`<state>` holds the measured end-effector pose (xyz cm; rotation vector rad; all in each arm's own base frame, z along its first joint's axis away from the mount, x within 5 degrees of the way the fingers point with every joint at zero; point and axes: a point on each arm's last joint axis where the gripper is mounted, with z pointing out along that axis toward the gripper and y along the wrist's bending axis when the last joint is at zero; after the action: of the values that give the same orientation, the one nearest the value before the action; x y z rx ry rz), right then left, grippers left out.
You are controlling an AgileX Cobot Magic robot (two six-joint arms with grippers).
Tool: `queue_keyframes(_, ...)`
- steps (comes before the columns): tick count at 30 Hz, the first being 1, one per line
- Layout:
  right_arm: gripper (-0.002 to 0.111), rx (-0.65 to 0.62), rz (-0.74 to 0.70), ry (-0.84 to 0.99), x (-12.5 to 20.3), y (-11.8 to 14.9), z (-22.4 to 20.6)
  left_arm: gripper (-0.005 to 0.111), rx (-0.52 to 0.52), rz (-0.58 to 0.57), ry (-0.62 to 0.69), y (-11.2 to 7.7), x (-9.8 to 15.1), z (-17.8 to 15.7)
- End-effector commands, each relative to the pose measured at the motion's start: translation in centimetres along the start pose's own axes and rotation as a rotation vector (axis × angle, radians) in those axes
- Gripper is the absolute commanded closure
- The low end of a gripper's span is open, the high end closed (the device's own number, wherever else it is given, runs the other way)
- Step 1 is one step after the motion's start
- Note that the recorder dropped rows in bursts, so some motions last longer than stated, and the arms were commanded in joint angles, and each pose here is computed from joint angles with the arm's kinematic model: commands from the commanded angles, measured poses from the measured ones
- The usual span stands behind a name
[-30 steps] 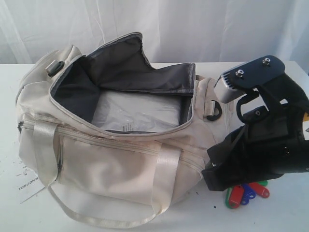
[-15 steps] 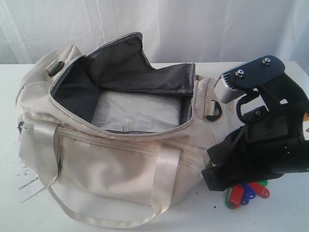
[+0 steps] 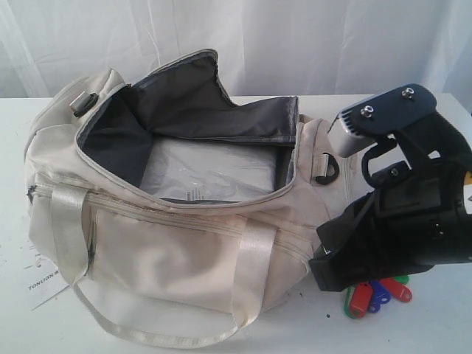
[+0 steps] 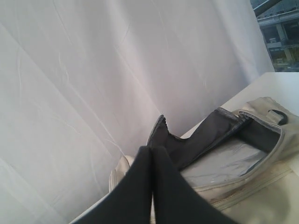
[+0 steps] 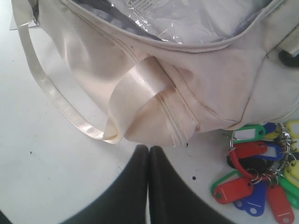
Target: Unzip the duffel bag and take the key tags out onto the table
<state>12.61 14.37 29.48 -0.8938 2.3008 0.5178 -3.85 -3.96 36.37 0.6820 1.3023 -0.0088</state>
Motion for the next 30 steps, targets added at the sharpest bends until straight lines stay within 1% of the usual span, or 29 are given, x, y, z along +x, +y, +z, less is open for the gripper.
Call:
queue_keyframes(1,0.108,0.000,-0.008,-0.013,0.0,0.0,-0.1,0.107,-0.001,-0.001,-0.006,-0.1,0.0,-0.1)
queue_keyframes(10,0.108,0.000,-0.008,-0.013,0.0,0.0,-0.1,0.107,0.002,-0.004,-0.004,-0.1,0.1,0.0)
queue_keyframes(14,0.108,0.000,-0.008,-0.013,0.0,0.0,-0.1,0.107,0.003,-0.006,0.047,-0.2,1.5,0.7)
queue_keyframes(17,0.108,0.000,-0.009,-0.015,0.0,0.0,-0.1,0.107,-0.034,0.087,0.190,0.1,4.0,1.4)
queue_keyframes(20,0.108,0.000,-0.009,-0.015,0.0,0.0,-0.1,0.107,-0.049,0.170,0.335,0.2,6.9,2.0)
queue_keyframes(22,0.108,0.000,-0.009,-0.015,0.0,0.0,-0.1,0.107,-0.035,0.183,0.402,0.0,8.7,2.4)
queue_keyframes(27,0.108,0.000,-0.009,-0.015,0.0,0.0,-0.1,0.107,0.036,0.170,0.553,-1.4,13.6,3.3)
queue_keyframes(30,0.108,0.000,-0.009,-0.015,0.0,0.0,-0.1,0.107,0.074,0.203,0.668,-2.2,16.7,3.3)
